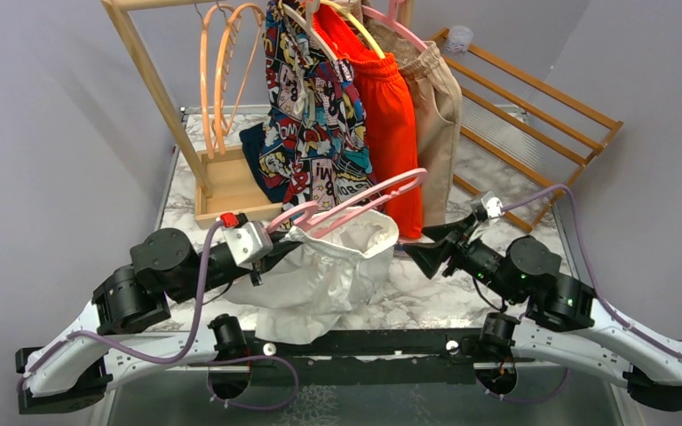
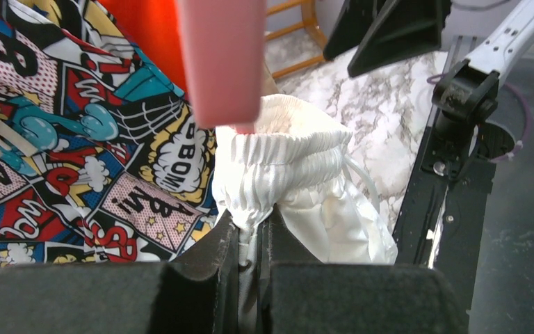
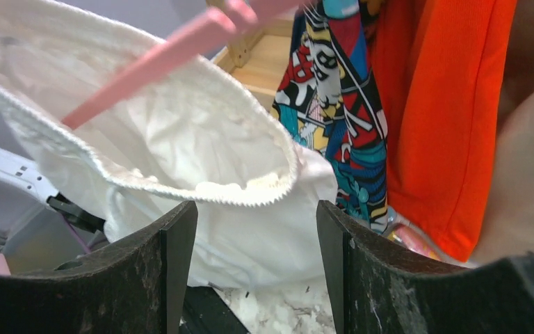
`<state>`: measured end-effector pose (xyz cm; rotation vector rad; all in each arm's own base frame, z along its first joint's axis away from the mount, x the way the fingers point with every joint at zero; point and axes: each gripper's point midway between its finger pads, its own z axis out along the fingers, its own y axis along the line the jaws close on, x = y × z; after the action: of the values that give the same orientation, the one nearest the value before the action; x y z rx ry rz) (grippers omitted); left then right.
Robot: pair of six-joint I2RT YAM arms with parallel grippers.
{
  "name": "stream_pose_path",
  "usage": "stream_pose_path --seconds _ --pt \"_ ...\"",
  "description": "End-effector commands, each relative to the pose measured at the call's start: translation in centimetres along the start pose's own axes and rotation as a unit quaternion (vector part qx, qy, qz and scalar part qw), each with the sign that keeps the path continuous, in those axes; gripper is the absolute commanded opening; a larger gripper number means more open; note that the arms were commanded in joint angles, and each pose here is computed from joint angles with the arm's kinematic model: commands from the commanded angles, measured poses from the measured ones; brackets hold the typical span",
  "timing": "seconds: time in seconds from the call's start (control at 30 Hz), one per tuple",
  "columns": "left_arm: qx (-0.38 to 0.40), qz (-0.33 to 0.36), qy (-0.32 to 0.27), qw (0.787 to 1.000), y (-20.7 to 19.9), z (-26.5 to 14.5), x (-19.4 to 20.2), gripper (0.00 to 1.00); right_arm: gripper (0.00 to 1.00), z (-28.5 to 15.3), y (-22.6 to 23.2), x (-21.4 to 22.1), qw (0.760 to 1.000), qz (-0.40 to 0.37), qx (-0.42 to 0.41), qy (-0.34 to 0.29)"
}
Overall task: Place the shorts on the hanger
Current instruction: Hang the shorts on the hanger.
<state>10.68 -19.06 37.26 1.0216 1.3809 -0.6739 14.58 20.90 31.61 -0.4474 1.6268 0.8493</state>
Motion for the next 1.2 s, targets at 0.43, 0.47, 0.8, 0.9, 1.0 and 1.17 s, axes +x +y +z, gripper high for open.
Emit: stream_pose_path --seconds 0.43,0.47,0.8,0.9,1.0,1.17 --pt "-0.002 -0.032 -0.121 0.992 0.1 -1.5 -5.0 0.0 0.71 2.2 -2.6 0.6 0.97 0.198 0.144 -0.009" --pt "0.0 -0.032 -0.122 0.992 0.1 -1.6 -4.9 0.0 0.69 2.3 -2.1 0.3 0.972 0.197 0.128 -0.011" --pt "0.009 -0.038 -0.132 0.99 -0.3 -1.4 -5.0 0.0 0.68 3.8 0.4 -0.4 0.974 0.212 0.086 0.009" --pt "0.01 -0.039 -0.133 0.99 -0.4 -1.4 -5.0 0.0 0.68 4.7 0.4 0.4 0.974 0.197 0.104 0.037" --pt "0.011 -0.04 -0.134 0.99 -0.4 -1.6 -4.9 0.0 0.68 5.4 0.4 0.9 0.976 0.182 0.108 0.047" --pt "0.009 -0.044 -0.137 0.99 -0.4 -1.8 -4.9 0.0 0.63 6.0 0.7 0.9 0.98 0.174 0.092 0.037"
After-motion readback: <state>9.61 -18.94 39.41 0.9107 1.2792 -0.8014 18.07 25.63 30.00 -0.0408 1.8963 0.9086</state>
